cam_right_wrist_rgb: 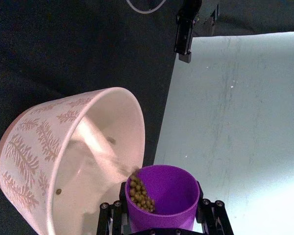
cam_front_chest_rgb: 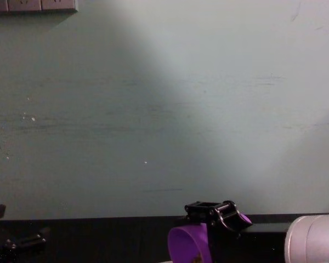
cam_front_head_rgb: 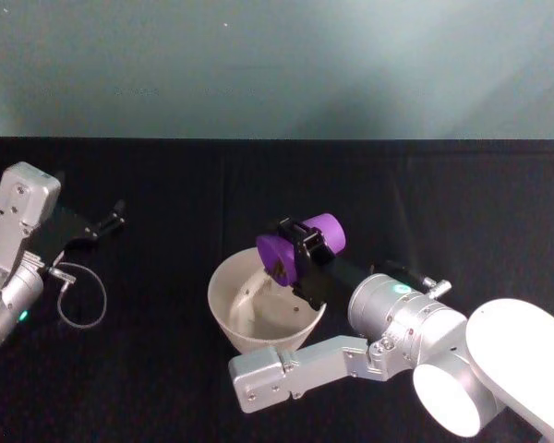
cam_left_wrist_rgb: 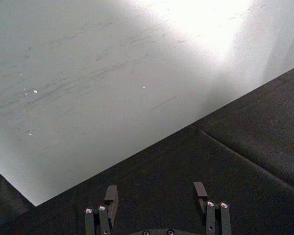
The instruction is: Pick up the cup and pour the mung beans from the cup into the bowl.
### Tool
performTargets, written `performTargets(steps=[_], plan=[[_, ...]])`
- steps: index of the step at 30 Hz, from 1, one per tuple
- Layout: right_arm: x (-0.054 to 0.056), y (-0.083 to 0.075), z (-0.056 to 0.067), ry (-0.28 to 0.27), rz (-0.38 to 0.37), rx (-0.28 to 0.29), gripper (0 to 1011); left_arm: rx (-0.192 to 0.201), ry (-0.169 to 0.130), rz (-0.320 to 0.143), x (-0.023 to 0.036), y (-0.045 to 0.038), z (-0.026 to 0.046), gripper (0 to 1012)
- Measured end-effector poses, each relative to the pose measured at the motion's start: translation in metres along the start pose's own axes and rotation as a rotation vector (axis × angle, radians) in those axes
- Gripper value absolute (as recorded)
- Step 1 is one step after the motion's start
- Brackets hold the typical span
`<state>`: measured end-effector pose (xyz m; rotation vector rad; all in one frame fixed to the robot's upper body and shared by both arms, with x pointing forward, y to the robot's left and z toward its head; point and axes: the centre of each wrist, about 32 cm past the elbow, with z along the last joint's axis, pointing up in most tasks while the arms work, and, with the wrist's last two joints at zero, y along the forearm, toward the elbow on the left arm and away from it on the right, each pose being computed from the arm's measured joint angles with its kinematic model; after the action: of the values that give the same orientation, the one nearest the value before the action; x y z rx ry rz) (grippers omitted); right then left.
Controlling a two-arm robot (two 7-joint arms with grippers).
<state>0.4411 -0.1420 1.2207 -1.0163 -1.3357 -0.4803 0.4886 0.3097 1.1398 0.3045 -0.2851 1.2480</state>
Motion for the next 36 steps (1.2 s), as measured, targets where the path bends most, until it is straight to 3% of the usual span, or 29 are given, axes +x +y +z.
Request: performTargets(steps=[36], plan=[[0.0003,-0.0016,0.0039,-0.045,-0.001,-0.01,739,0.0,0.0,0.0,0.0,0.0,0.0,1000]])
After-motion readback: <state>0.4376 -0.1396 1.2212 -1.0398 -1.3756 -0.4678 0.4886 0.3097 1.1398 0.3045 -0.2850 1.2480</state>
